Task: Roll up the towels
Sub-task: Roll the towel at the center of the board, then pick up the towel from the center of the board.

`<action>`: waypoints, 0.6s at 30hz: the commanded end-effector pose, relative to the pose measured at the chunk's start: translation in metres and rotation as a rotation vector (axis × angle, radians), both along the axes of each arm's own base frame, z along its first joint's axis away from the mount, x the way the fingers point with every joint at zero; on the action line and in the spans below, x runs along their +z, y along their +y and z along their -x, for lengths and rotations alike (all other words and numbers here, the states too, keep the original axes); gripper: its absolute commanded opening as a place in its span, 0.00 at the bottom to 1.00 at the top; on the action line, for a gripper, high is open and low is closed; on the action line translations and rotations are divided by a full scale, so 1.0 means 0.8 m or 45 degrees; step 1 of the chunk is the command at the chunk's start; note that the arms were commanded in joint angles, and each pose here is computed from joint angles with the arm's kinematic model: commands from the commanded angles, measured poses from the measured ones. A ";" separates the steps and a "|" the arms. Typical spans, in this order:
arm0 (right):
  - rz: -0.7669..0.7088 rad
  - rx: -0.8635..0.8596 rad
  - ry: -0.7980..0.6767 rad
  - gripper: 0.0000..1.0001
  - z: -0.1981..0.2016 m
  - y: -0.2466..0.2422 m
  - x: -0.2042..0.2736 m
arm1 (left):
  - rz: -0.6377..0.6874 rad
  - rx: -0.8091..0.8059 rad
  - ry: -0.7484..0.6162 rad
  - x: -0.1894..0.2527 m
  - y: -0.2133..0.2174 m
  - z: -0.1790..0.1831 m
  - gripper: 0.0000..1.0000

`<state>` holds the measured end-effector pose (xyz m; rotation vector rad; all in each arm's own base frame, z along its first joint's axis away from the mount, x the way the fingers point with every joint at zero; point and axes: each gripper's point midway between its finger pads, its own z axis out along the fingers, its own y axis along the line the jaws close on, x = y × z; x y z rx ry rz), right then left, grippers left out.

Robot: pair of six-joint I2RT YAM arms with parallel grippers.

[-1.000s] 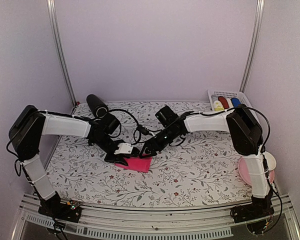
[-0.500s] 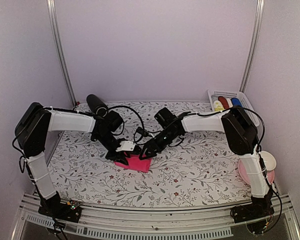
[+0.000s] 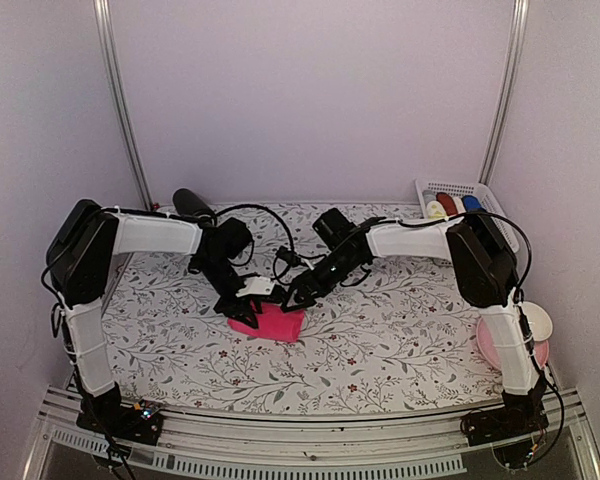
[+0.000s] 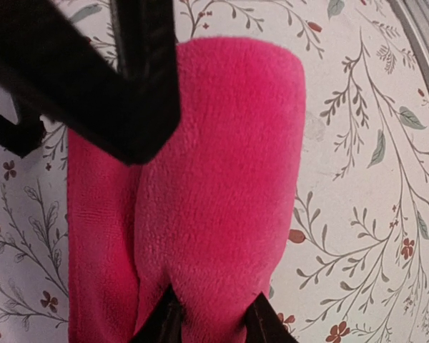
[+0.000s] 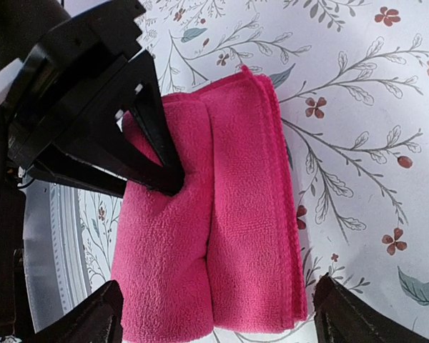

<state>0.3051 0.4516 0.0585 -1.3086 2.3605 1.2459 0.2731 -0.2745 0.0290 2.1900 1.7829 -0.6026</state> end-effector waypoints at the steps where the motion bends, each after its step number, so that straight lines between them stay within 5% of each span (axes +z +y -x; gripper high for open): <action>1: -0.047 0.040 0.048 0.96 0.004 0.004 0.003 | -0.170 0.038 0.069 -0.046 0.028 0.000 0.26; 18: -0.090 0.104 0.213 0.99 0.026 0.009 -0.026 | -0.192 0.136 0.048 -0.047 0.021 -0.034 0.32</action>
